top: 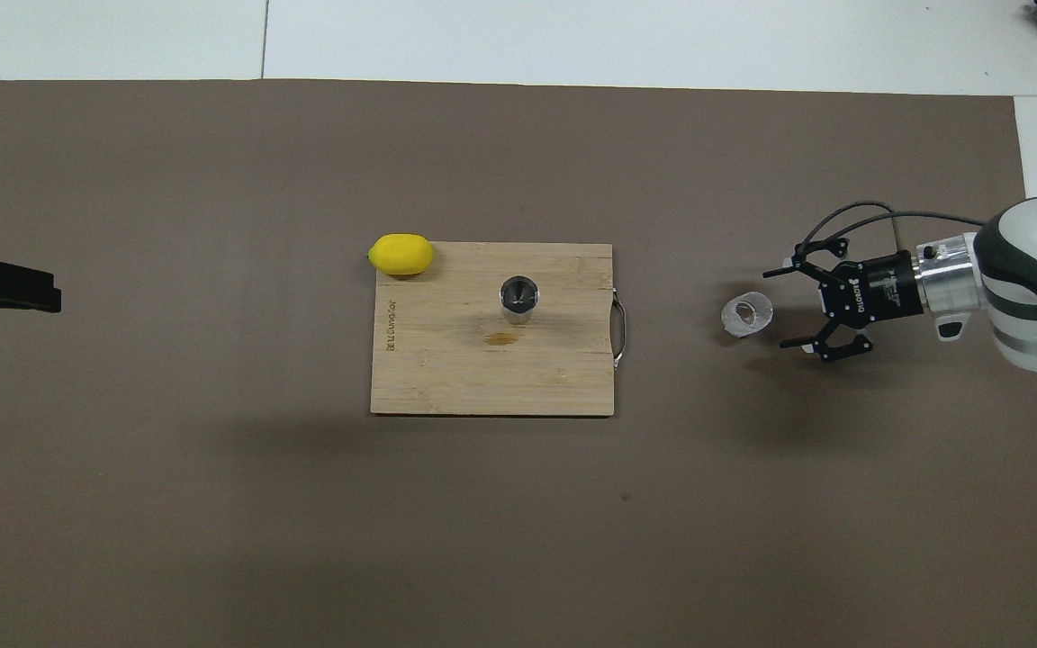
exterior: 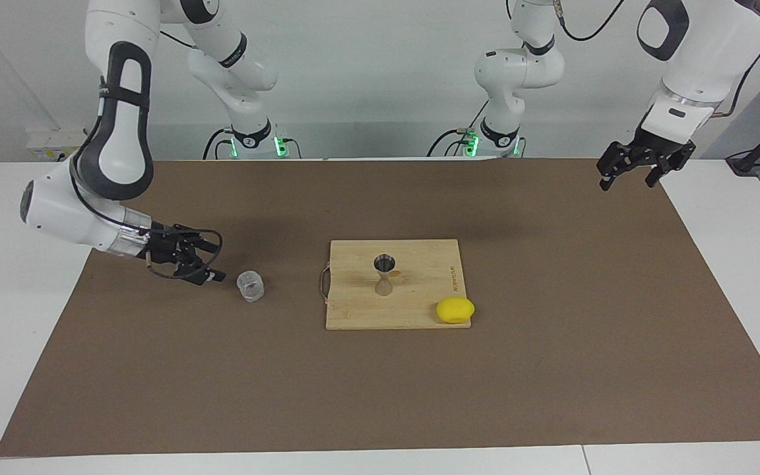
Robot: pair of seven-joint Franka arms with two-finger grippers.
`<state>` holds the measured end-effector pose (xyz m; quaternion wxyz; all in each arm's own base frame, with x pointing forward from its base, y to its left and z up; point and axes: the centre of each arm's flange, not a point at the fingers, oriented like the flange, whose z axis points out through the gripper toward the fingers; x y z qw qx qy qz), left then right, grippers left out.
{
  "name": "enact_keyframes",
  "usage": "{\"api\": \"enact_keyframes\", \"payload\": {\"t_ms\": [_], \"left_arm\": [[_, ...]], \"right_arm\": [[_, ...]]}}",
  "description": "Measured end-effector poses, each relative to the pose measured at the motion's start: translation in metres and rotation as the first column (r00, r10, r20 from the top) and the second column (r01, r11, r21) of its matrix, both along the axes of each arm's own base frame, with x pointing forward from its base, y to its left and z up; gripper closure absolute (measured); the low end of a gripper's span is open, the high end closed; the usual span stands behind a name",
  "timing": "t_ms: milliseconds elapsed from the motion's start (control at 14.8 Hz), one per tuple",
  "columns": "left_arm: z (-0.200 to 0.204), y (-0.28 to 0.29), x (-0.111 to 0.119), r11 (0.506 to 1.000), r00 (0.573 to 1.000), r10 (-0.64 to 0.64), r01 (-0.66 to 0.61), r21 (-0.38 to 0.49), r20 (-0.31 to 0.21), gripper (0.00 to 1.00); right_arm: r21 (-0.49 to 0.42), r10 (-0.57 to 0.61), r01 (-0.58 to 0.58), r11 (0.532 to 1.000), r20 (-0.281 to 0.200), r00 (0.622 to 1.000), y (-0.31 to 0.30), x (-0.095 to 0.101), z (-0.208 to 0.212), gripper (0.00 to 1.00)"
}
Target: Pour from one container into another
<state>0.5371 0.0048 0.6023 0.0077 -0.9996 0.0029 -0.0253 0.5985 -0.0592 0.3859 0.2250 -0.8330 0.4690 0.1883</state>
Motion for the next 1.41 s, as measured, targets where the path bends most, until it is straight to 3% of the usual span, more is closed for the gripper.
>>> {"api": "enact_keyframes", "payload": {"t_ms": [337, 539, 741, 943, 1145, 1415], "left_arm": [[0.000, -0.001, 0.000, 1.000, 1.000, -0.001, 0.001, 0.000, 0.000, 0.00], [0.000, -0.001, 0.000, 1.000, 1.000, -0.001, 0.001, 0.000, 0.001, 0.00], [0.000, -0.001, 0.000, 1.000, 1.000, -0.001, 0.001, 0.000, 0.001, 0.00], [0.000, -0.001, 0.000, 1.000, 1.000, -0.001, 0.001, 0.000, 0.001, 0.00], [0.000, -0.001, 0.000, 1.000, 1.000, -0.001, 0.001, 0.000, 0.001, 0.00], [0.000, -0.001, 0.000, 1.000, 1.000, -0.001, 0.001, 0.000, 0.001, 0.00]], "right_arm": [[-0.214, 0.145, -0.114, 0.970, 0.135, 0.980, 0.021, 0.007, 0.066, 0.00], [-0.377, 0.302, -0.215, 0.901, 0.188, 0.935, 0.041, 0.013, 0.095, 0.00], [-0.530, 0.457, -0.305, 0.791, 0.182, 0.870, 0.067, 0.016, 0.115, 0.00], [-0.605, 0.576, -0.373, 0.704, 0.178, 0.798, 0.087, 0.007, 0.144, 0.00], [-0.627, 0.671, -0.452, 0.634, 0.157, 0.724, 0.084, -0.010, 0.172, 0.00], [-0.614, 0.743, -0.543, 0.573, 0.109, 0.660, 0.046, -0.043, 0.209, 0.00]]}}
